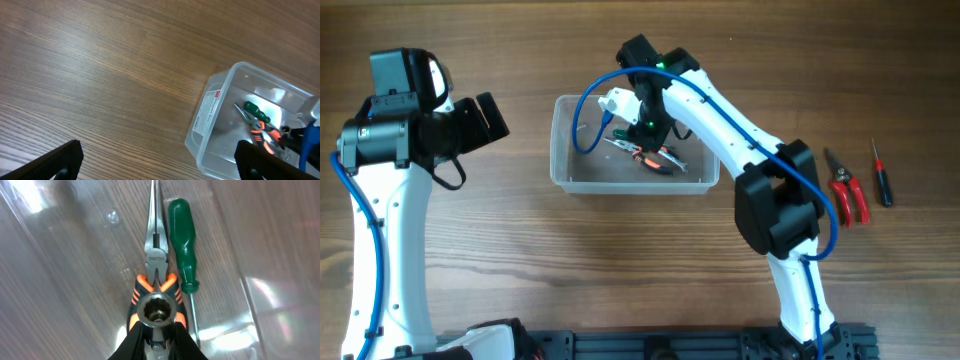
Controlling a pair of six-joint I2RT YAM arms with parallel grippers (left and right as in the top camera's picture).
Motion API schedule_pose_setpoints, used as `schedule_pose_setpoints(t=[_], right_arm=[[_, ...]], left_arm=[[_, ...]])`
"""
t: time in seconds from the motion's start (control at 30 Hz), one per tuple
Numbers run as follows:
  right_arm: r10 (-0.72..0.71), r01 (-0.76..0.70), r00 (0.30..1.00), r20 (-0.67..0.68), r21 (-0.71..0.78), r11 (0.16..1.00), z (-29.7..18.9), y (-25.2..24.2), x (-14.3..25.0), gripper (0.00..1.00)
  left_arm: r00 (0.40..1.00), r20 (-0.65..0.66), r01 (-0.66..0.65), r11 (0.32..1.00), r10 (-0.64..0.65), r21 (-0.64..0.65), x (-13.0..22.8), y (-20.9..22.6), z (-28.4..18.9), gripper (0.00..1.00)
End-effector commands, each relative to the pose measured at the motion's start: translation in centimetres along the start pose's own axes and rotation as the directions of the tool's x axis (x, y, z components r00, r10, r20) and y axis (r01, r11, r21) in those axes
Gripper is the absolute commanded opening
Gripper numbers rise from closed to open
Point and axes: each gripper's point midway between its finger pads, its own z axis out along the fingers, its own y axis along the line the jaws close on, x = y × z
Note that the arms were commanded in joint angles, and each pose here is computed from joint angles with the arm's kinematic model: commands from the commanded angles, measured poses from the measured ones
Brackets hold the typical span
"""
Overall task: Pack container
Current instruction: 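Place the socket wrench into the container with the right gripper, then grasp the red-handled pruning shears with the right gripper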
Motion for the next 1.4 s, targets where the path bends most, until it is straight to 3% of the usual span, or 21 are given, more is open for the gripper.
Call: schedule_pose_setpoints(t=[0.0, 0.03, 0.07, 0.13, 0.23, 0.33, 0.37, 0.4, 0.43, 0.47, 0.53, 0.57, 0.7, 0.8, 0.9, 1.2, 1.37], right_arm=[[-0.005, 0.006, 1.0, 0.023, -0.04, 0.999, 0.3, 0.5, -0.4, 0.08], [-0.002, 0.003, 1.0, 0.023, -0.039, 0.999, 0.3, 0.5, -0.4, 0.11], [0.005, -0.004, 1.0, 0.025, -0.038, 0.999, 0.1, 0.5, -0.4, 0.23], [0.039, -0.039, 0.999, 0.027, -0.015, 0.999, -1.2, 0.4, -0.3, 0.61], [0.053, -0.056, 0.996, 0.069, 0.045, 0.997, -4.5, 0.0, -0.6, 0.63], [0.121, -0.154, 0.975, 0.184, 0.179, 0.972, -11.3, -1.4, -0.6, 0.63], [0.161, -0.211, 0.962, 0.221, 0.226, 0.951, -13.3, -2.4, -0.2, 0.67], [0.231, -0.306, 0.935, 0.27, 0.282, 0.909, -15.8, -3.8, 0.8, 0.8], [0.332, -0.434, 0.885, 0.325, 0.322, 0.841, -18.4, -5.5, 2.6, 0.89], [0.413, -0.53, 0.835, 0.365, 0.329, 0.781, -20.3, -6.6, 4.6, 0.93], [0.589, -0.714, 0.695, 0.413, 0.293, 0.636, -23.4, -8.5, 10.2, 0.95], [0.638, -0.76, 0.647, 0.418, 0.282, 0.586, -24.1, -9.0, 12.2, 0.98], [0.84, -0.934, 0.348, 0.416, 0.224, 0.277, -26.0, -10.7, 22.1, 1.0], [0.919, -0.979, 0.197, 0.341, 0.125, 0.164, -25.6, -10.0, 26.6, 0.99], [0.966, -0.99, 0.085, 0.244, 0.126, 0.055, -25.1, -8.3, 31.0, 0.99], [0.944, -0.996, 0.081, 0.319, 0.061, 0.064, -26.2, -0.4, 31.8, 1.0], [0.905, -0.994, 0.109, 0.41, 0.061, 0.091, -20.4, 2.5, 33.2, 1.0]], left_arm=[[1.0, -0.004, 0.007, 1.0, -0.007, 0.013, 0.1, -0.3, 0.0, 1.0], [1.0, -0.004, 0.007, 1.0, -0.007, 0.013, 0.1, -0.3, 0.0, 1.0], [1.0, -0.003, 0.007, 1.0, -0.007, 0.013, 0.1, -0.3, 0.0, 1.0], [1.0, -0.004, 0.007, 1.0, -0.007, 0.013, 0.1, -0.3, 0.0, 1.0], [1.0, -0.003, 0.007, 1.0, -0.007, 0.013, 0.1, -0.3, 0.0, 1.0], [1.0, -0.004, 0.007, 1.0, -0.007, 0.013, 0.1, -0.3, 0.0, 1.0], [1.0, -0.004, 0.007, 1.0, -0.007, 0.013, 0.1, -0.3, 0.0, 1.0], [1.0, -0.004, 0.007, 1.0, -0.007, 0.013, 0.1, -0.3, 0.0, 1.0], [1.0, -0.004, 0.007, 1.0, -0.007, 0.013, 0.1, -0.3, 0.0, 1.0], [1.0, -0.005, 0.007, 1.0, -0.007, 0.012, 0.1, -0.3, 0.0, 1.0], [1.0, -0.014, 0.007, 1.0, -0.007, 0.009, 0.3, -0.2, 0.0, 1.0], [1.0, -0.019, 0.008, 1.0, -0.007, 0.008, 0.5, -0.2, 0.0, 1.0], [1.0, -0.025, 0.008, 1.0, -0.008, 0.006, 0.6, -0.1, 0.0, 1.0], [1.0, -0.025, 0.008, 1.0, -0.008, 0.007, 0.6, -0.1, 0.0, 1.0], [1.0, -0.017, 0.008, 1.0, -0.007, 0.009, 0.4, -0.2, 0.0, 1.0], [1.0, -0.009, 0.008, 1.0, -0.007, 0.011, 0.2, -0.3, 0.0, 1.0], [1.0, -0.007, 0.007, 1.0, -0.007, 0.012, 0.2, -0.3, 0.0, 1.0]])
